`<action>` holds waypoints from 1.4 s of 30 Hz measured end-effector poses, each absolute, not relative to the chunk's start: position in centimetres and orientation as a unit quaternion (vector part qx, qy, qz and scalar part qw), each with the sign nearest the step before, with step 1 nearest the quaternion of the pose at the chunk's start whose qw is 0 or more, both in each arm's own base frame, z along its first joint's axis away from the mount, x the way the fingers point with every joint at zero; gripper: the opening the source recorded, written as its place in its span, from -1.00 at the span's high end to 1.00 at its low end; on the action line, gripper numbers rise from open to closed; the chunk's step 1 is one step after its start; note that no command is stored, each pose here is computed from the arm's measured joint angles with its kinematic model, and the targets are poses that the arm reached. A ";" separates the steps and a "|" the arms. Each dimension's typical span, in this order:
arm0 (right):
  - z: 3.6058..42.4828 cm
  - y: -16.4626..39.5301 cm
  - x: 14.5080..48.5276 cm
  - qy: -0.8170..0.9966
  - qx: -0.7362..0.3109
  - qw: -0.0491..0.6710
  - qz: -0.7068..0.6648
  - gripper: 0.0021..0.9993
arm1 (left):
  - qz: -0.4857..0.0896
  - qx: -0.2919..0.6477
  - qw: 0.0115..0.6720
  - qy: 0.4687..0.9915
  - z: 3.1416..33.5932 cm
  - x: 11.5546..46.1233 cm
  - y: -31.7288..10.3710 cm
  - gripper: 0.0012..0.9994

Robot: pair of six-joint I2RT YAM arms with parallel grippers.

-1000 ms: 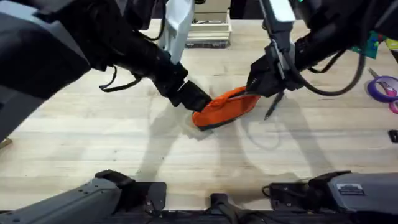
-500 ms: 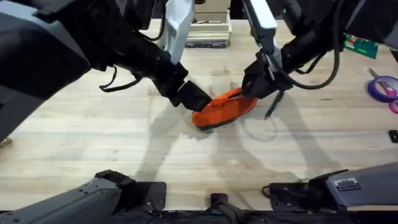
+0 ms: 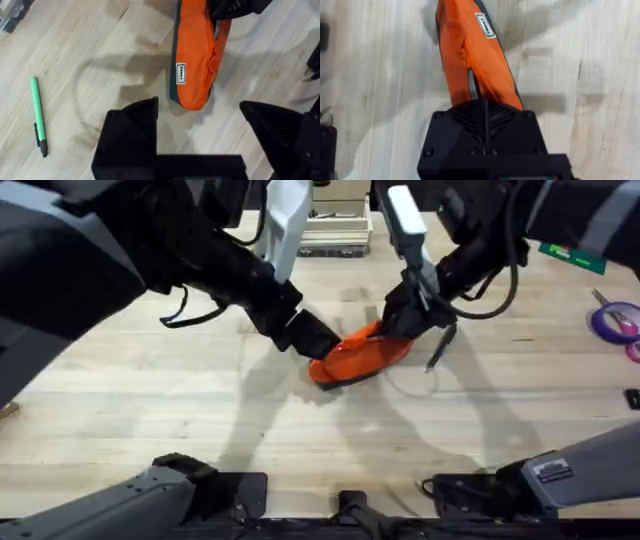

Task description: Unzip the bag, pick up the pens from the table one at a time and place them inside, then zip the bag closed.

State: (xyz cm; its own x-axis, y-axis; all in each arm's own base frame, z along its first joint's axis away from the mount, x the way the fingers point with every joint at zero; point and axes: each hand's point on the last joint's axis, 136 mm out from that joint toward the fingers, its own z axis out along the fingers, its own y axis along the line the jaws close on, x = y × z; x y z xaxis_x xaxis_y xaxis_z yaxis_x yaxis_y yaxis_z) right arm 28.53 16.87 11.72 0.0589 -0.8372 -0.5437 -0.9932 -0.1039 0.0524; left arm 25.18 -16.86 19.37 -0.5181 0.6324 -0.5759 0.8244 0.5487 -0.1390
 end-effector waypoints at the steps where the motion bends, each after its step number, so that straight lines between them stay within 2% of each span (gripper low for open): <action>1: 11.5 17.0 28.6 0.646 -0.708 0.170 0.229 0.94 | -0.202 0.430 0.237 0.847 19.4 25.2 -16.9 -0.99; 21: 9.8 19.3 28.4 0.619 -0.735 0.158 0.228 0.94 | -0.202 0.430 0.237 0.847 19.4 25.2 -16.9 -0.99; 22: 9.8 19.3 28.4 0.620 -0.734 0.158 0.228 0.83 | -0.202 0.430 0.237 0.847 19.4 25.2 -16.9 -0.99; 23: 9.8 19.3 28.3 0.619 -0.735 0.158 0.228 0.61 | -0.202 0.430 0.237 0.847 19.4 25.2 -16.9 -0.99; 28: 9.8 19.4 28.3 0.617 -0.736 0.157 0.228 -0.81 | -0.202 0.430 0.237 0.847 19.4 25.2 -16.9 -0.99; 29: 9.8 19.4 28.3 0.615 -0.738 0.158 0.228 -0.94 | -0.202 0.430 0.237 0.847 19.4 25.2 -16.9 -0.99; 42: 9.8 19.5 28.2 0.614 -0.739 0.158 0.228 -1.00 | -0.202 0.430 0.237 0.847 19.4 25.2 -16.9 -0.99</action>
State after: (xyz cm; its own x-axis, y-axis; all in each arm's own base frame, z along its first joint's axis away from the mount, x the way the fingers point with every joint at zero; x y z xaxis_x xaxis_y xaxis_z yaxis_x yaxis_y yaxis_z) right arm 28.21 19.46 9.84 0.1420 -0.8353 -0.5311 -0.9794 -0.1964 0.0470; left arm 25.18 -16.86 19.37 -0.5181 0.6324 -0.5759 0.8244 0.5487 -0.1390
